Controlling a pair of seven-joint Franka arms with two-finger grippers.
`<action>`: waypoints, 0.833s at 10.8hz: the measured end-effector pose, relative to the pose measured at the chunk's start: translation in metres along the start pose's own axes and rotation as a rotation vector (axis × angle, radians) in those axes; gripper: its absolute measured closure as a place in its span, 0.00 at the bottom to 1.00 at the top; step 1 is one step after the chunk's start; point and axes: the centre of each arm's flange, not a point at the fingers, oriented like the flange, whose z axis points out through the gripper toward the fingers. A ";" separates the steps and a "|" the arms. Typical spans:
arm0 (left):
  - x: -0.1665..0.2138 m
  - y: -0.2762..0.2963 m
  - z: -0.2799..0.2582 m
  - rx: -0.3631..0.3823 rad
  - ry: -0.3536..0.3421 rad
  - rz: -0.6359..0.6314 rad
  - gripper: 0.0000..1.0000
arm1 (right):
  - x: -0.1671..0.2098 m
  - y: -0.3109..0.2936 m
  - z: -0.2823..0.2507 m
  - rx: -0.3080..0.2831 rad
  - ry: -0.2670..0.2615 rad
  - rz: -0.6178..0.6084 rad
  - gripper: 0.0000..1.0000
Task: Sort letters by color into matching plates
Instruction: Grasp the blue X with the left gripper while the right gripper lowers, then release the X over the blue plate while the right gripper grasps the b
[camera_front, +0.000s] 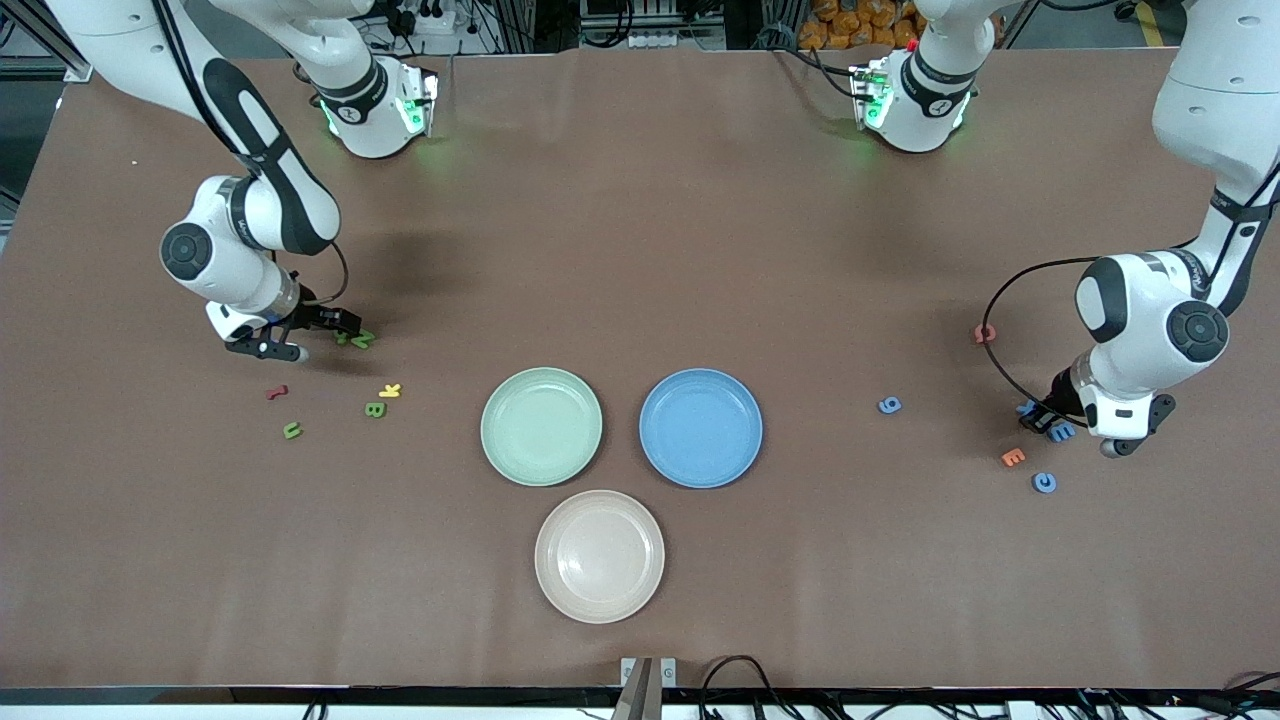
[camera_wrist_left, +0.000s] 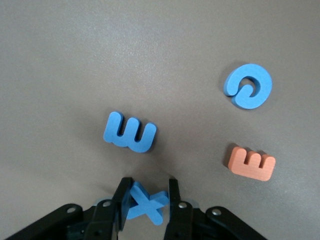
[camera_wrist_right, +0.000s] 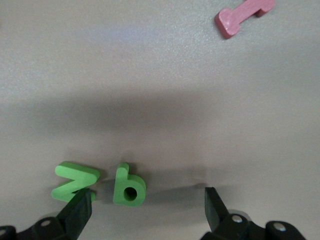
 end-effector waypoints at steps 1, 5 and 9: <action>0.000 0.000 0.000 0.000 0.000 0.000 0.65 | 0.000 0.001 0.000 0.000 0.000 0.002 0.00; 0.001 0.017 -0.019 0.012 -0.007 0.024 0.66 | 0.001 0.014 0.000 0.002 -0.001 -0.009 0.00; -0.008 0.073 -0.067 0.051 -0.026 0.102 0.66 | -0.002 0.014 0.002 0.002 -0.006 -0.012 0.00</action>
